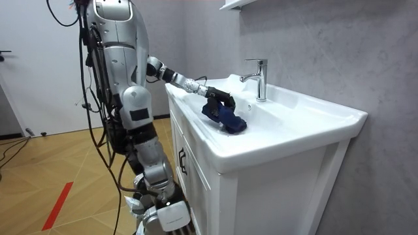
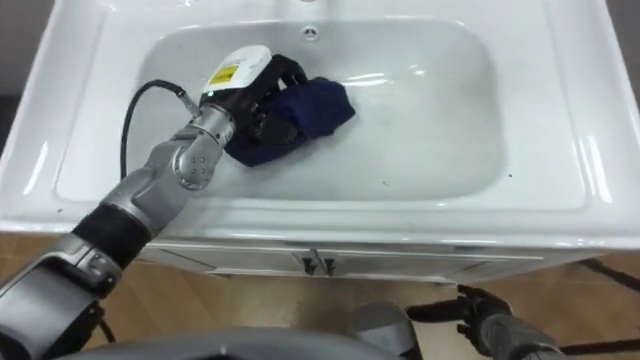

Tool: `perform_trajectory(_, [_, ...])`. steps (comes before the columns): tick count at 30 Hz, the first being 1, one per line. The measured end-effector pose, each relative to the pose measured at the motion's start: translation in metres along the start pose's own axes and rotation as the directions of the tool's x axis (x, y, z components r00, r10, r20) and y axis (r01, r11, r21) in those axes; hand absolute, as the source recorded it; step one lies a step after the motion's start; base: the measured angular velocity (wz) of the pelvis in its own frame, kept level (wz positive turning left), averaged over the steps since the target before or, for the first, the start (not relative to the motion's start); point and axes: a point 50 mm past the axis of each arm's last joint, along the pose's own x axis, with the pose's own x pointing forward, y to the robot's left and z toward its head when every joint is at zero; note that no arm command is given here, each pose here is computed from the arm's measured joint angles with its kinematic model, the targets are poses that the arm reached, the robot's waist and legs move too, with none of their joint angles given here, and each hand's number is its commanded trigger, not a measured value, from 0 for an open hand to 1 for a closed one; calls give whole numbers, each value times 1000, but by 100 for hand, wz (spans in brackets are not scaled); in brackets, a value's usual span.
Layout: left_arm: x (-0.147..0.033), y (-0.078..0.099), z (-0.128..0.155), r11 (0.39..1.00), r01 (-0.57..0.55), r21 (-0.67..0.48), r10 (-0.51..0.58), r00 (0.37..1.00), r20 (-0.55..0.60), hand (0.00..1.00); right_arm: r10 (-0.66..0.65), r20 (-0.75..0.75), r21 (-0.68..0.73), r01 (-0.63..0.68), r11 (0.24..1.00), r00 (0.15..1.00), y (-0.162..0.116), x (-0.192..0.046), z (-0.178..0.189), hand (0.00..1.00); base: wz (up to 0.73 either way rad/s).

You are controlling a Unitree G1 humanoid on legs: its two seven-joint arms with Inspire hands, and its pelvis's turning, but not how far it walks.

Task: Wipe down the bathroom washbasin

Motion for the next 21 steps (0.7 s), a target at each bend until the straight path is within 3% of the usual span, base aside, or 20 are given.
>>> perform_trajectory(6, [0, 17, -9, 995, -94, 32, 95, 995, -31, 100, -5, -15, 2, 5, 1000, 1000, 1, 0, -6, 0, 2])
perform_trajectory(11, [-12, 32, -9, 982, -173, 80, 174, 985, 6, 100, -15, -34, 3, 15, 1000, 999, -1, -1, -14, 0, -6])
perform_trajectory(21, [-28, 45, -11, 946, -296, 132, 297, 955, 13, 100, -45, -46, 8, 45, 999, 998, -8, -4, -27, 0, -1])
